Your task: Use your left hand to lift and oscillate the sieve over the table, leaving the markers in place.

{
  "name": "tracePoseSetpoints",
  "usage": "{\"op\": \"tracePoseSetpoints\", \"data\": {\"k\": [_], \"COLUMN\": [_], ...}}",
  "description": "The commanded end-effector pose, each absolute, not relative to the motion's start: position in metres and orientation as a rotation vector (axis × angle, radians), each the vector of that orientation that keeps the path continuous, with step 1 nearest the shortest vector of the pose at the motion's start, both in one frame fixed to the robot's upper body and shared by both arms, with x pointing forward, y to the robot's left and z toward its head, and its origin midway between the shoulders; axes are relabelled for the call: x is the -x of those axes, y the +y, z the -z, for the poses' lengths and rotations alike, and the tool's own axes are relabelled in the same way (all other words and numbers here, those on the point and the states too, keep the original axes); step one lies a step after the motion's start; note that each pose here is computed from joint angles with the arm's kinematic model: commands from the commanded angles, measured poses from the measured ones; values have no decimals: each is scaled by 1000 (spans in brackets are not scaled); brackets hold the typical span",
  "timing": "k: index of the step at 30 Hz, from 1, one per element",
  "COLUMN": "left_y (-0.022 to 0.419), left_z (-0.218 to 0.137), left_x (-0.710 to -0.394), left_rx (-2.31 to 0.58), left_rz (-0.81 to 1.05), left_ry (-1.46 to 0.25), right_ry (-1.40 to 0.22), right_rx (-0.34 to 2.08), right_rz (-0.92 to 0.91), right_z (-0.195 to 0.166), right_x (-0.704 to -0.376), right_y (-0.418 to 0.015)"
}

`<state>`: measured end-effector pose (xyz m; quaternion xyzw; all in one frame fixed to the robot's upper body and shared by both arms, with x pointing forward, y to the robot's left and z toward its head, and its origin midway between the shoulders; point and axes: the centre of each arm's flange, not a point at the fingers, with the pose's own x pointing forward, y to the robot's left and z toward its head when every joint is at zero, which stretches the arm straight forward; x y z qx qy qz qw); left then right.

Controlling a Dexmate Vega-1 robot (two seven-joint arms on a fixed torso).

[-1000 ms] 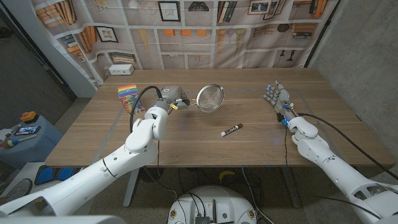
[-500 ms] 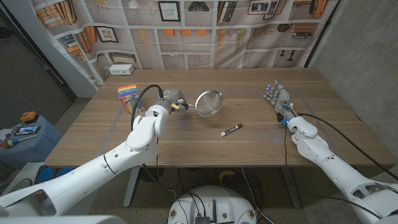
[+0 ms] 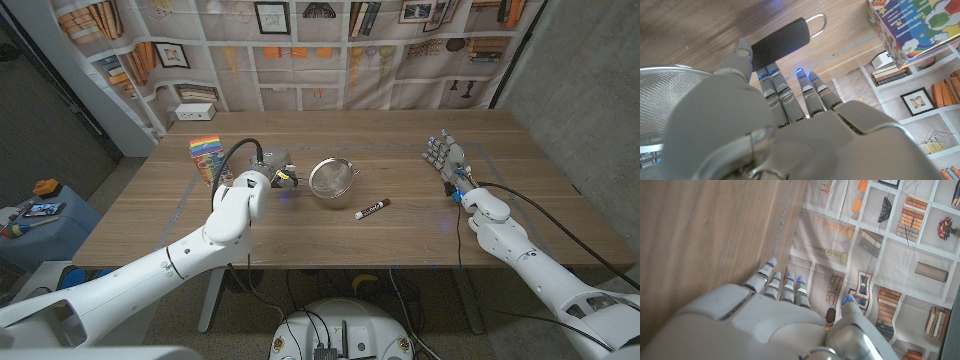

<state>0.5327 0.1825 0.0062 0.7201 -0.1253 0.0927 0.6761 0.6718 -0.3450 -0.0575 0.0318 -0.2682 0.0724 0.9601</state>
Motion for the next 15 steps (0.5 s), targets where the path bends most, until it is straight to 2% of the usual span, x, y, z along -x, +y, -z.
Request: {"op": "tracePoseSetpoints", "data": {"k": [1, 15], "left_y": [184, 183], "left_z": [-4, -7], "left_x": [-537, -543], "left_rx": [-1670, -1690], "left_rz": [-190, -174], "left_ry": [-176, -97], "right_ry": [-539, -537], "right_rx": [-67, -74], "right_rz": [-150, -146], "right_z": [59, 61], "right_x": [-674, -674], "right_y": [-344, -344]}}
